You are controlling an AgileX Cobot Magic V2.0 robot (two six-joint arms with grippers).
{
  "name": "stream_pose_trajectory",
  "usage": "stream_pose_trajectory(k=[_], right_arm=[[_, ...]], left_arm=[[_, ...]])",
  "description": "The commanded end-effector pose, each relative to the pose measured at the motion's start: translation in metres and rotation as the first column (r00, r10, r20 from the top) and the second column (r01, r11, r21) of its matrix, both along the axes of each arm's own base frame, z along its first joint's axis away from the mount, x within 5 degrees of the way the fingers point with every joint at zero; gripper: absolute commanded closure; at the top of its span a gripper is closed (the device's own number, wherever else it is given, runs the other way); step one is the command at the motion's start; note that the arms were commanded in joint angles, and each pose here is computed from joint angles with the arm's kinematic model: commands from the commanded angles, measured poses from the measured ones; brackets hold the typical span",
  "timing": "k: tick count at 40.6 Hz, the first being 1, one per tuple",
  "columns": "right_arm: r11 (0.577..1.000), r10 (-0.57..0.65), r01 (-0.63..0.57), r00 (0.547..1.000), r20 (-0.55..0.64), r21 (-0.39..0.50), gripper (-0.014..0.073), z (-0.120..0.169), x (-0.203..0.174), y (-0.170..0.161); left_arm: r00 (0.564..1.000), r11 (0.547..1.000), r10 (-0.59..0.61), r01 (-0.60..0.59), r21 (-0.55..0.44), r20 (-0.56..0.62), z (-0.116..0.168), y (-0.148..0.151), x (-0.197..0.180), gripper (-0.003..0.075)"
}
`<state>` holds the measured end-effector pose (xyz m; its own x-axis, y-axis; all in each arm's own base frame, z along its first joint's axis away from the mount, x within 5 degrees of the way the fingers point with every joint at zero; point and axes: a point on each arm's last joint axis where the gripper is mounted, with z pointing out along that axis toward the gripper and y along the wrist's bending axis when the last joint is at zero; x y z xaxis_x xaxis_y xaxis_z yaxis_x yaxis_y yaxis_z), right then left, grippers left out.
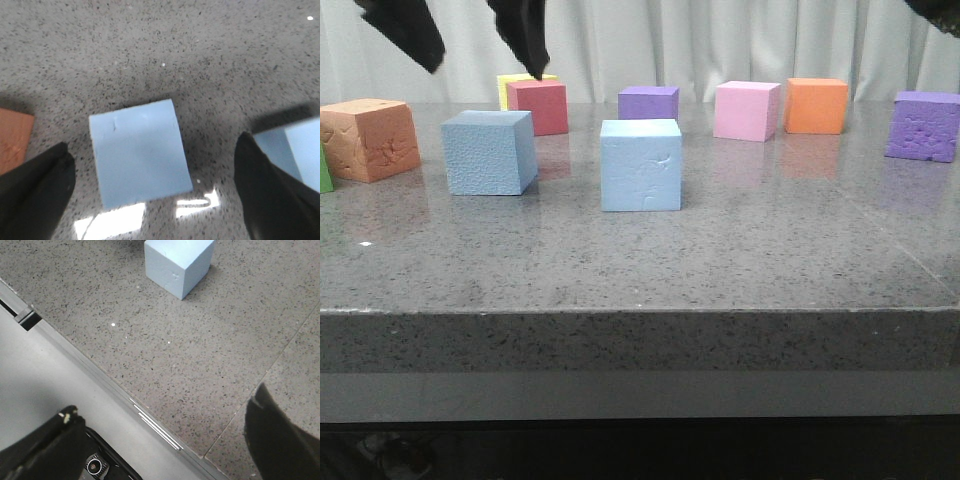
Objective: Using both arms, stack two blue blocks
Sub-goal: 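Lower the left gripper onto the other light-blue cube and grasp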
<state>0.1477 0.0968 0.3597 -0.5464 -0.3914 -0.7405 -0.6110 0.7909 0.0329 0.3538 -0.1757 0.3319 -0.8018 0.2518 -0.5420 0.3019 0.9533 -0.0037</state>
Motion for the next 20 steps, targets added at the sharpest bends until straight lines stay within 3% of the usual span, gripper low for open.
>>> stream_pose_trajectory(k=[1,20], right_arm=[[0.999,-0.014,0.011,0.997,0.075,0.045,-0.0046,0.014,0.0,-0.001],[0.999,-0.014,0.011,0.997,0.075,0.045,-0.0046,0.014,0.0,-0.001]], left_arm=[[0.997,0.998,0.039,-0.036,-0.045,0.063,0.019,0.001,0.006,0.0095],[0.994,0.995,0.096,-0.097,-0.024,-0.046,-0.022,0.006,0.032,0.01]])
